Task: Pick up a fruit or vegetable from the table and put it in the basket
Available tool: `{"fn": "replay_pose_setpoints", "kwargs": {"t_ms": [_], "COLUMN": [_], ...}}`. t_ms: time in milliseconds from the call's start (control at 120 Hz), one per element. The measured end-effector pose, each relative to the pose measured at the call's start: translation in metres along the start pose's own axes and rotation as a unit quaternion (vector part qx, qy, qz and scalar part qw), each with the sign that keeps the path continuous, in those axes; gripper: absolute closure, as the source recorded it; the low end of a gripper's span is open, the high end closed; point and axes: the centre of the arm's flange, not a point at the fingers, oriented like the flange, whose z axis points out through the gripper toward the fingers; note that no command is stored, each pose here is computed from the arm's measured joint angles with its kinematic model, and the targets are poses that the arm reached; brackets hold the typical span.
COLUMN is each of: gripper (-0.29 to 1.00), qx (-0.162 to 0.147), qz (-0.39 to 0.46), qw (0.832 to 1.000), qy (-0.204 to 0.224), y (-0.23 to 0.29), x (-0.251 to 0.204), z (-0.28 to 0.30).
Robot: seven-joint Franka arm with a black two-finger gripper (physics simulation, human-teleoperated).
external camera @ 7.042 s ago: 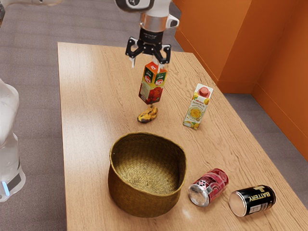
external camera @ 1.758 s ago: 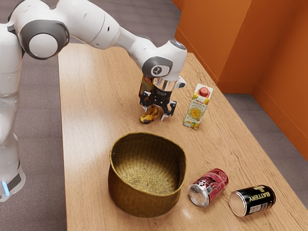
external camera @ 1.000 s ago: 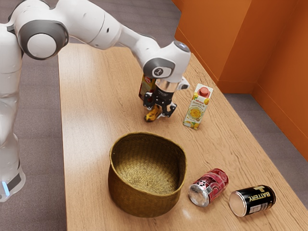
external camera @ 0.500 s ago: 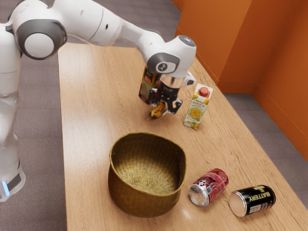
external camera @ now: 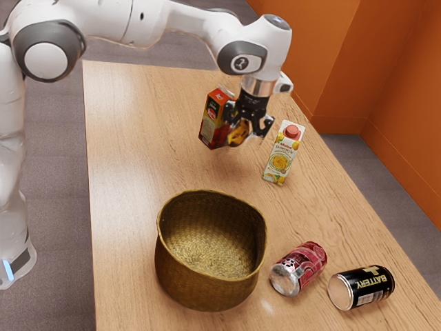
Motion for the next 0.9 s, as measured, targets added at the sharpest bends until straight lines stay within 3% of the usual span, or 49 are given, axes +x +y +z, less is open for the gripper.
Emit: {"fn": "replay_pose_setpoints", "kwargs": {"t_ms": [542,900], "gripper": [0.55,0.55], "qx": [-0.018,-0.018], "qz": [0.002,-0.001], "qw": [1.0,1.0], "qy": [0.015,0.009], "y": [-0.01,-0.011], "x": [-0.02,-0.038], "z": [-0.098,-0.115]}}
